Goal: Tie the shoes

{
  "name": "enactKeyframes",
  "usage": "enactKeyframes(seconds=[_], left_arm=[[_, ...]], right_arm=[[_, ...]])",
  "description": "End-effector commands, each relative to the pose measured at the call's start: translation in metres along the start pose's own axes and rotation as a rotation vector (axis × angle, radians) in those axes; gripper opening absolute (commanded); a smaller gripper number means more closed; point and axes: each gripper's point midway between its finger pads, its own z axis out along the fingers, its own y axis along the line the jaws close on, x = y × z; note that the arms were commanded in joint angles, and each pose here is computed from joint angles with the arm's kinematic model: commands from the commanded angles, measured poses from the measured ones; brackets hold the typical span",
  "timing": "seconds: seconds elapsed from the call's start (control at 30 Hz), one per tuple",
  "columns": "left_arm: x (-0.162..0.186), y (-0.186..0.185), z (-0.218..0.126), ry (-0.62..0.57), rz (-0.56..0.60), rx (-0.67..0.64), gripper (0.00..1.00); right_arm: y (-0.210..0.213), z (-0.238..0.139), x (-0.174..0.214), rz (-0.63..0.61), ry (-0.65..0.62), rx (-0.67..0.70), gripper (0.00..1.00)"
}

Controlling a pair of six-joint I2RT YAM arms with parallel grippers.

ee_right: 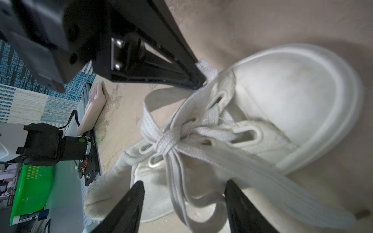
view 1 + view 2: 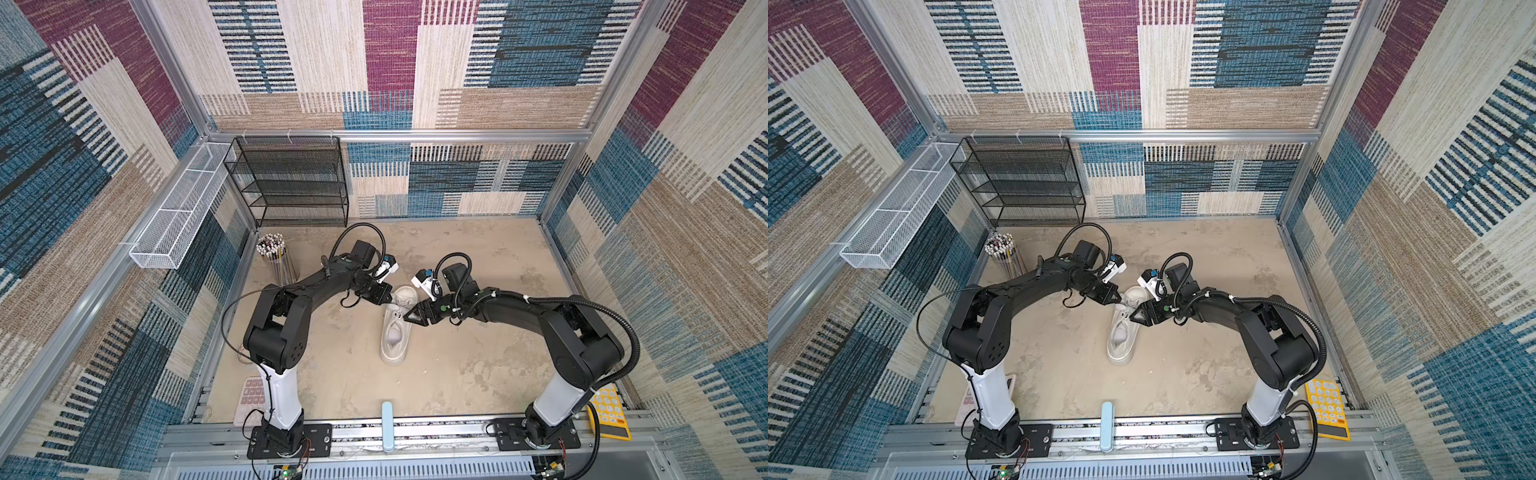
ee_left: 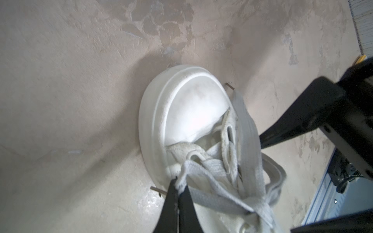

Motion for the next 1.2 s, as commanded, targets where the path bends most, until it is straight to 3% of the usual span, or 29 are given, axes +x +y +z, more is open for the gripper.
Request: enactKeyframes(seconds=[0.0, 0.33, 0.57, 1.17], left_arm=[[-0.001, -0.001, -0.001, 0.000, 0.011, 0.010, 0.00], [-0.001, 0.000, -0.004, -0.001, 0.011, 0.006, 0.00], [0.000, 0.001, -0.007, 0.001, 0.005, -0.005, 0.00], [0.004, 0.025, -0.014, 0.003, -0.016, -0.103, 0.00]], right_arm=[[0.003, 0.001, 0.001, -0.023, 0.016, -0.007, 0.57], [0.002, 0.002, 0.000, -0.046, 0.047, 0.028, 0.29], [-0.001, -0.003, 0.003, -0.049, 0.053, 0.066, 0.00], [-0.007, -0.005, 0.021, -0.019, 0.072, 0.090, 0.00]])
